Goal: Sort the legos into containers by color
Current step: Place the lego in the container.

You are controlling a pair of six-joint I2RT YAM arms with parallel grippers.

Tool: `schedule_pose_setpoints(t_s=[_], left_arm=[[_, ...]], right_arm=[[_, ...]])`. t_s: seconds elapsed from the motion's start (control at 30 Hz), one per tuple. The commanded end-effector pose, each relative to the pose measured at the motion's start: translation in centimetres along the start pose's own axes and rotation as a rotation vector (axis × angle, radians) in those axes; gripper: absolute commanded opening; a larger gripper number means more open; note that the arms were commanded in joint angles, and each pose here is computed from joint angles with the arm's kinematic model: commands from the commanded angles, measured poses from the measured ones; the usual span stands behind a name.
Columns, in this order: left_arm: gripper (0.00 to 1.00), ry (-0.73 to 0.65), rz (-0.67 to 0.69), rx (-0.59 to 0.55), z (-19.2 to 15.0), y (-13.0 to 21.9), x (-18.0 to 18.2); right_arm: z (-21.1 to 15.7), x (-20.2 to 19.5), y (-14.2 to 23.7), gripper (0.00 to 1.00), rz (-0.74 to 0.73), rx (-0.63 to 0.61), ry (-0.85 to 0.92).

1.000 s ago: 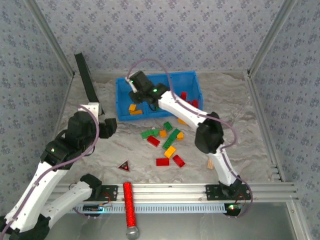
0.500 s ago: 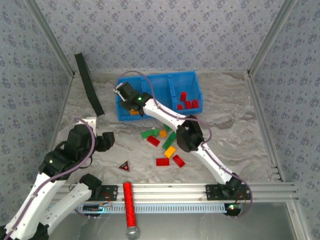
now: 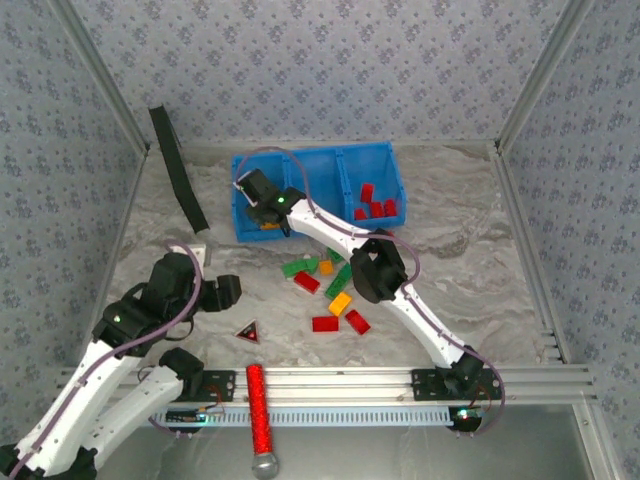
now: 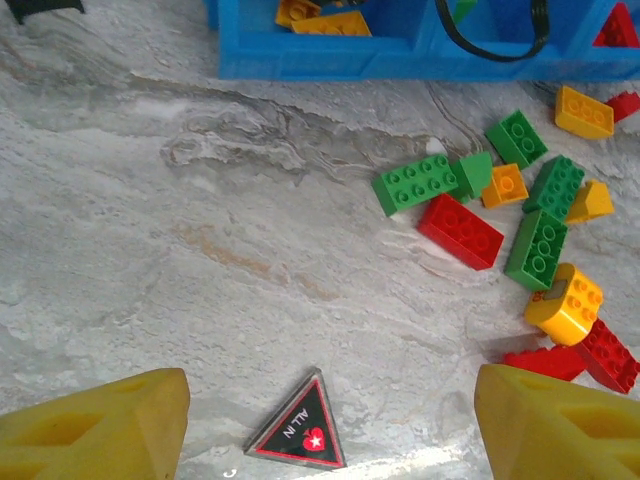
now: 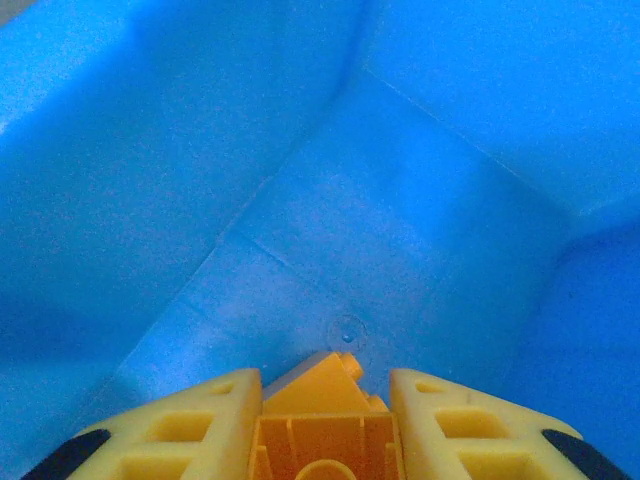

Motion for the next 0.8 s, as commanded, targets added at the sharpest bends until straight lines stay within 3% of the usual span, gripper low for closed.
schedule_pose_setpoints(t_s=[0.0, 0.4, 0.77], left_arm=[[0.75, -0.013, -0.046, 0.018, 0.0, -0.3, -0.8], [0.77, -0.132, -0.100, 0.097, -1.8, -3.5, -3.9], [0.81, -0.505, -0.190, 0.215, -3.2, -7.4, -10.0]], right_arm=[[-0.6, 0.2, -0.7, 0.38, 0.017, 0.018, -0.017], [1.6, -0.7, 2.4, 0.51, 0.059, -0.040, -0.014], [4.7, -2.2, 7.6, 0.63, 0.102, -0.117, 0.018]])
Point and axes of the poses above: each hand's point on the last joint's axis, 136 mm out from that joint toward the fingers, its own y axis back along the fingers, its own x axis along the line the jaws close on, z = x × y, the point moved 9 cm from there along y, back along the fingers, and after that the axes turned 1 degree about y, right-handed, at the moved point
